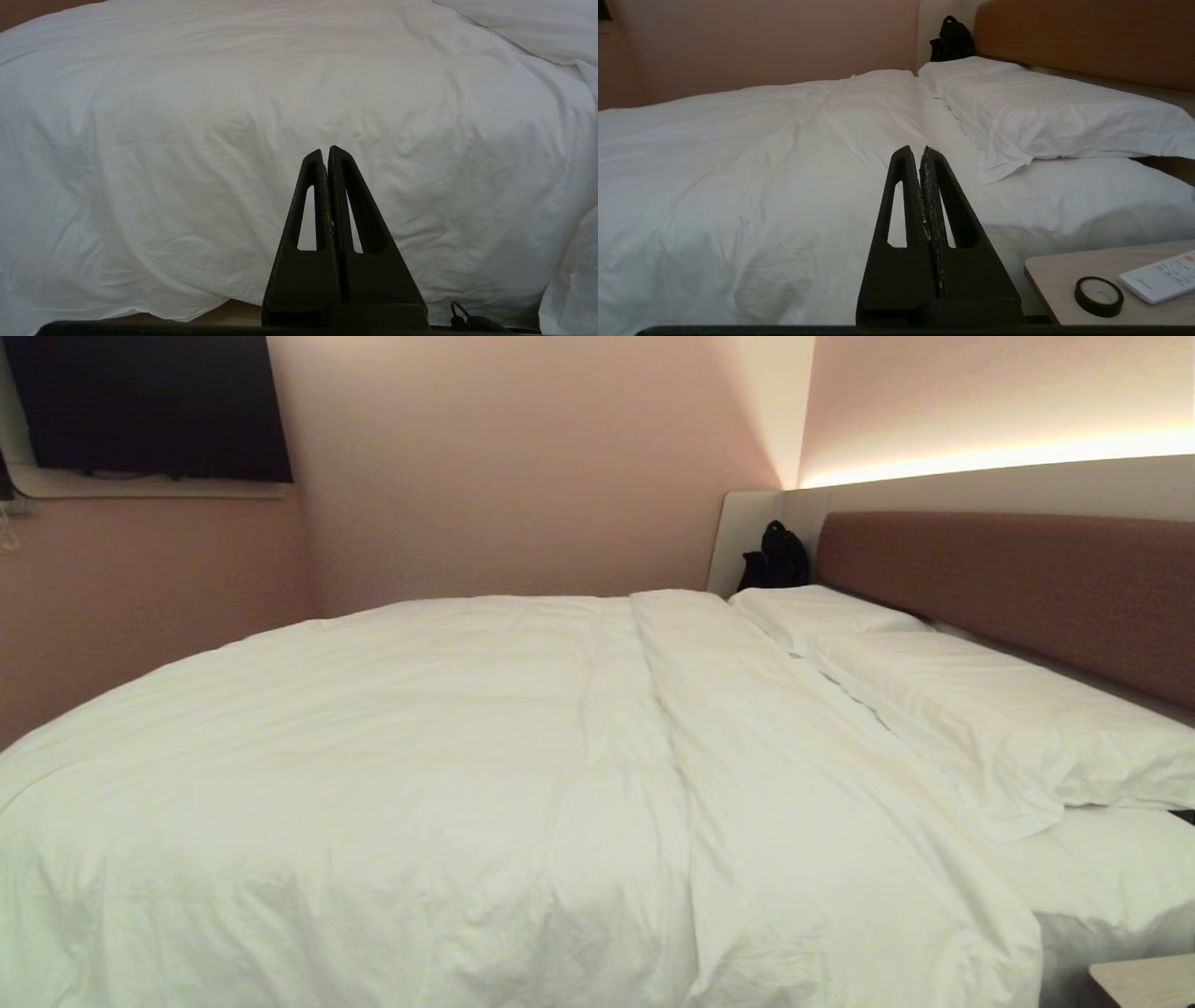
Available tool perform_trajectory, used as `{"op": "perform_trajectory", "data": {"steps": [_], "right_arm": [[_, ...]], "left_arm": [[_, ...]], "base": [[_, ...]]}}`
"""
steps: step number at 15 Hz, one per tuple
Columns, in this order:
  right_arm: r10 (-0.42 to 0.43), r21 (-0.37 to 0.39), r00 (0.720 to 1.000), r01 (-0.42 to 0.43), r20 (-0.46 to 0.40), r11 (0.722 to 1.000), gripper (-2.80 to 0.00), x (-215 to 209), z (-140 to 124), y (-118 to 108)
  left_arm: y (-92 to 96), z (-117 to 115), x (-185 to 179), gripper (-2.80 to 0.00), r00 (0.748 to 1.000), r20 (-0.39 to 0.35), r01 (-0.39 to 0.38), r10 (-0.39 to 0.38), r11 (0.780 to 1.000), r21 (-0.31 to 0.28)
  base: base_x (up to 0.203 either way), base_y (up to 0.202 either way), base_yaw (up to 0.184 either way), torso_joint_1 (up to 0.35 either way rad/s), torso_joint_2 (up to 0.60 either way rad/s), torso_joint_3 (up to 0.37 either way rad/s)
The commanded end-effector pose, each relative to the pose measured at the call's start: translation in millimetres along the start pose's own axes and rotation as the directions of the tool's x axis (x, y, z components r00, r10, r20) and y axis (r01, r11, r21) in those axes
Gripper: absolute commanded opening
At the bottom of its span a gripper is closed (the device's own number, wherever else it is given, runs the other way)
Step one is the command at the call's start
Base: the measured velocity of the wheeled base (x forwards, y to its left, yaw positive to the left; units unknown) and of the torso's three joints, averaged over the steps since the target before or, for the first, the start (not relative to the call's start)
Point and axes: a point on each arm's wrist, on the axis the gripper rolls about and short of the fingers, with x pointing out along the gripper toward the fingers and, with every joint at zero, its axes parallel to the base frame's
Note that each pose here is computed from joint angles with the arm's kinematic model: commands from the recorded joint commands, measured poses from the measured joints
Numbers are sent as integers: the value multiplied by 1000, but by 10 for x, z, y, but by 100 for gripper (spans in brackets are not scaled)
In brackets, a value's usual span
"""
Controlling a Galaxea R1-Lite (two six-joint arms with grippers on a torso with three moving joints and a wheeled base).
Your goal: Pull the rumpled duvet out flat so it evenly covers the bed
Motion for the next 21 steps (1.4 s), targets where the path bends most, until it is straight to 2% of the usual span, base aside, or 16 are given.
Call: {"op": "perform_trajectory", "data": {"steps": [1, 3, 6, 10, 17, 21], "right_arm": [[55, -36, 998, -55, 16, 998, -280, 11, -149, 3], [55, -68, 998, -55, 7, 996, -280, 61, -248, 1], [58, -121, 997, -64, -56, 991, -280, 156, -526, -7], [59, -166, 991, -79, -122, 983, -280, 195, -727, -15], [71, -147, 986, -93, -148, 985, -280, 205, -802, -16], [62, -79, 987, -75, -147, 994, -280, 206, -801, -18]], "left_arm": [[0, 1, -1, -280, 1000, 0, 0, 0, 1000, 0], [0, 1, -1, -280, 1000, 0, 0, 0, 1000, -1], [0, 1, -1, -280, 1000, 0, 0, 0, 1000, 0], [0, 1, -1, -280, 1000, 0, 0, 0, 1000, -1], [0, 1, -1, -280, 1000, 0, 0, 0, 1000, -1], [0, -3, 0, -280, 1000, -1, 0, 0, 1000, -1]], "base": [[0, 0, 0, 0, 0, 0], [0, 0, 0, 0, 0, 0], [0, 0, 0, 0, 0, 0], [0, 0, 0, 0, 0, 0], [0, 0, 0, 0, 0, 0], [0, 0, 0, 0, 0, 0]]}}
